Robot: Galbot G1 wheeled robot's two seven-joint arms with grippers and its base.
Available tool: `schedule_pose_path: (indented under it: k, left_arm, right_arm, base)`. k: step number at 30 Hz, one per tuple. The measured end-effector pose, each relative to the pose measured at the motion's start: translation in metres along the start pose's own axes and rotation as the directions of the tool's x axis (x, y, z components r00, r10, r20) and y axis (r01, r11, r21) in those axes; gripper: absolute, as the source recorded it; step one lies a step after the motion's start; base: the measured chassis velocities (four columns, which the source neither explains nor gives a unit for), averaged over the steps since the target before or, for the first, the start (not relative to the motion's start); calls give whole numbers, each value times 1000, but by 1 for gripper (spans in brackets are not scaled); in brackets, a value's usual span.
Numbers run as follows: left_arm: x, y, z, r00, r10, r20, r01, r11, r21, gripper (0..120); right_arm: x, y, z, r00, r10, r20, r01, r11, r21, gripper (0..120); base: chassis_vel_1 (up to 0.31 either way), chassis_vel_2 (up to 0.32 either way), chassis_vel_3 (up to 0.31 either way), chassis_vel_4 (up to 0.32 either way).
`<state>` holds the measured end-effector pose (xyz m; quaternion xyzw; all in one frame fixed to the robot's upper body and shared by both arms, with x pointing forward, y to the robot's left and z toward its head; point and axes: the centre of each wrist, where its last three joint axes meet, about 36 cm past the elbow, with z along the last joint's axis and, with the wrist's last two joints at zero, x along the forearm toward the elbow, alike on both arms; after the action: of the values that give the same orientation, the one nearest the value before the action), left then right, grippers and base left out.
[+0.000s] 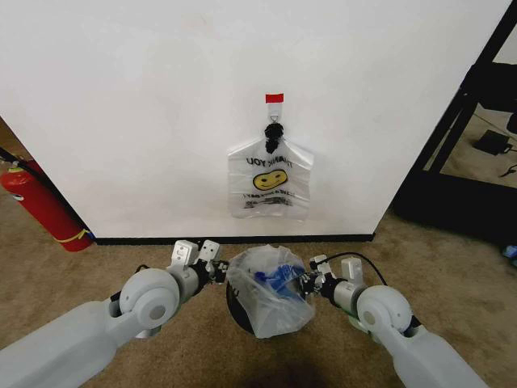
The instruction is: Pick up the garbage bag from the wall and place it over the trash bin.
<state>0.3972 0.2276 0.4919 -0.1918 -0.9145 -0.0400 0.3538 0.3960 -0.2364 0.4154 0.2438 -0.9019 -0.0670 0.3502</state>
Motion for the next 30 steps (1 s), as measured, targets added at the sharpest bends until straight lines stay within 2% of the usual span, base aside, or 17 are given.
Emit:
schedule_pose_path:
  k: [4,7,10,12,13,15,19,21,24,25,27,29,30]
  left_arm:
    - [6,7,11,1000,-11,-13,11,1000,-3,0]
    - [18,2,13,1000,6,3,-6,1000,-6,0]
    - [40,-13,13,997,53,60,-51,998,-35,10]
    - [63,-29,7,985,106,134,-95,992,-80,19]
    - [63,-29,7,985,106,134,-95,992,-80,19]
    - [82,-39,-3,972,142,189,-123,987,-107,27]
    - [103,-44,-22,946,170,275,-122,976,-181,44]
    - [104,-44,-24,942,173,287,-116,972,-205,48]
    - [98,-46,-32,933,194,304,-94,945,-314,61]
    - [94,-48,-34,933,203,297,-98,938,-332,66]
    - [89,-51,-35,934,214,284,-107,931,-349,68]
    - [65,-59,-39,945,232,230,-131,914,-383,79]
    - [63,-59,-39,946,232,224,-133,913,-385,79]
  right_arm:
    - [3,3,2,1000,-7,13,7,1000,-14,0]
    - [4,5,4,1000,-11,20,11,1000,-24,0]
    - [4,9,5,999,-19,33,21,999,-42,0]
    - [3,12,7,999,-25,39,28,998,-53,0]
    - [3,12,7,999,-25,39,28,998,-53,0]
    - [2,14,8,999,-26,43,28,998,-57,0]
    - [1,16,9,999,-21,46,24,998,-58,0]
    - [0,17,10,999,-18,45,20,998,-55,0]
    - [-1,18,12,999,-7,46,9,999,-41,0]
    - [-1,18,12,999,-7,46,8,999,-40,0]
    - [-1,18,12,999,-7,47,8,999,-39,0]
    - [0,20,12,999,-7,50,8,999,-36,0]
    - [0,20,12,999,-6,51,8,999,-35,0]
  base:
    - [0,0,0,0]
    - [0,0,0,0]
    - [0,0,0,0]
    - [0,0,0,0]
    - [0,0,0,0]
    - [0,0,0,0]
    - [0,0,0,0]
    - [0,0,0,0]
    - [0,0,0,0]
    - [0,0,0,0]
    - [0,0,0,0]
    - [0,0,0,0]
    - [0,0,0,0]
